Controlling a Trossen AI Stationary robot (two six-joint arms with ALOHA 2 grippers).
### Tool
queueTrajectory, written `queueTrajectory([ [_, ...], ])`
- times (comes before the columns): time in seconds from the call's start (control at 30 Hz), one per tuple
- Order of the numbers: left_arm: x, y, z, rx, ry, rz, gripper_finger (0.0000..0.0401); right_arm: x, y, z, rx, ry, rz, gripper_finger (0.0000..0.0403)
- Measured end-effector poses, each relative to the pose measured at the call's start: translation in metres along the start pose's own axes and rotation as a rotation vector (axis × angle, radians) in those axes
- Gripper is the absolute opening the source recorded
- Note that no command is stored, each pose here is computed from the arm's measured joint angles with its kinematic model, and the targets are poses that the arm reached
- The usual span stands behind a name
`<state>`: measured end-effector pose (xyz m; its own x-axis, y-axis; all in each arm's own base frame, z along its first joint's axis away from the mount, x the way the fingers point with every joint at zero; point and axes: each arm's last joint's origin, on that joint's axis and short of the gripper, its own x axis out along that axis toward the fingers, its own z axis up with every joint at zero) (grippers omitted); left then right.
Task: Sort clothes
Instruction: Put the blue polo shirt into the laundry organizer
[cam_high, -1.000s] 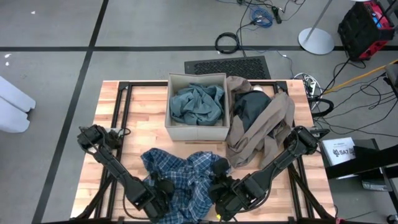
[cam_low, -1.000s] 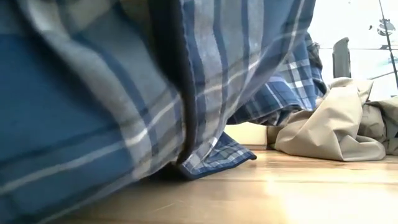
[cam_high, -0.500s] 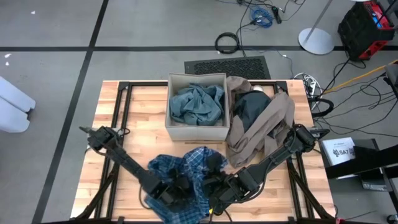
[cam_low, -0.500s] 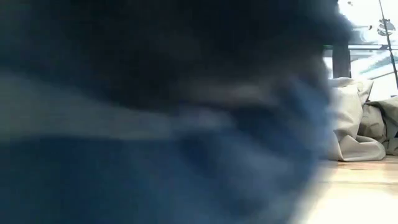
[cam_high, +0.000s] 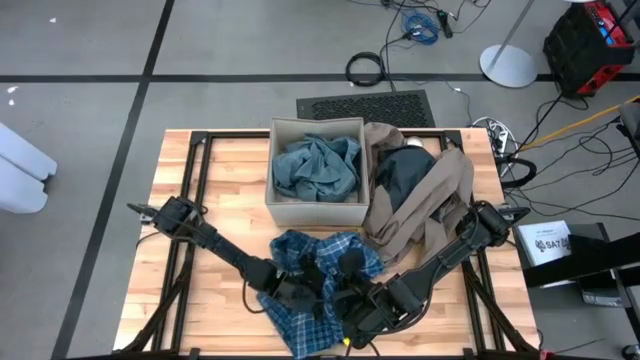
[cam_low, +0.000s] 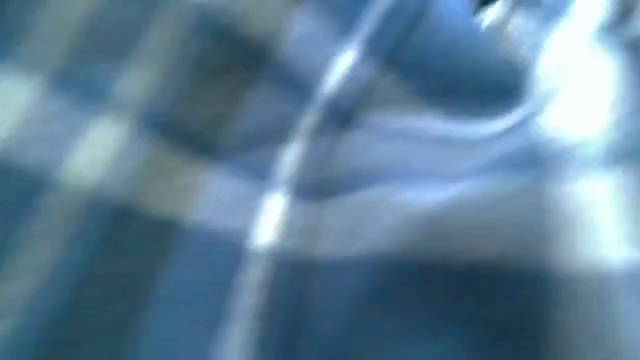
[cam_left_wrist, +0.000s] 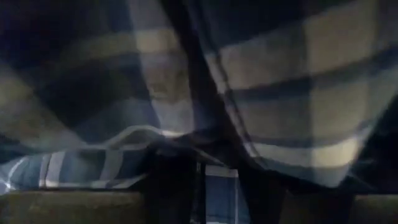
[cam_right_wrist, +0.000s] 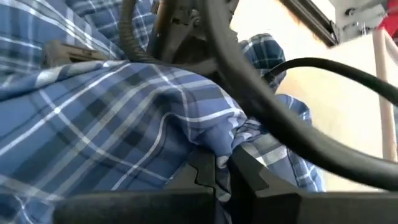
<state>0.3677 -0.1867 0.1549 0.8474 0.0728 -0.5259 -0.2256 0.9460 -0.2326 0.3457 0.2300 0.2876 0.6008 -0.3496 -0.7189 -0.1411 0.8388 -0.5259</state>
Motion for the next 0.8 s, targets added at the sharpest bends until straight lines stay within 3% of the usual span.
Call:
queueTrajectory([
  [0.27, -0.003, -0.009, 0.002, -0.029, 0.11, -0.178, 0.0121, -0.005, 0.002, -0.018, 0.008, 0.143, -0.021, 0.0004],
  [0.47, -0.025, -0.011, 0.014, -0.033, 0.084, -0.108, 0.0121, -0.012, 0.005, -0.027, 0.018, 0.202, -0.043, 0.0004],
  [0.67, -0.069, -0.019, 0.042, 0.02, 0.015, -0.153, 0.0121, -0.015, 0.009, -0.029, 0.005, 0.203, -0.041, 0.0004],
  [0.8, -0.11, -0.018, 0.049, 0.073, -0.013, -0.034, 0.0121, -0.015, 0.009, -0.029, 0.006, 0.201, -0.042, 0.0004],
])
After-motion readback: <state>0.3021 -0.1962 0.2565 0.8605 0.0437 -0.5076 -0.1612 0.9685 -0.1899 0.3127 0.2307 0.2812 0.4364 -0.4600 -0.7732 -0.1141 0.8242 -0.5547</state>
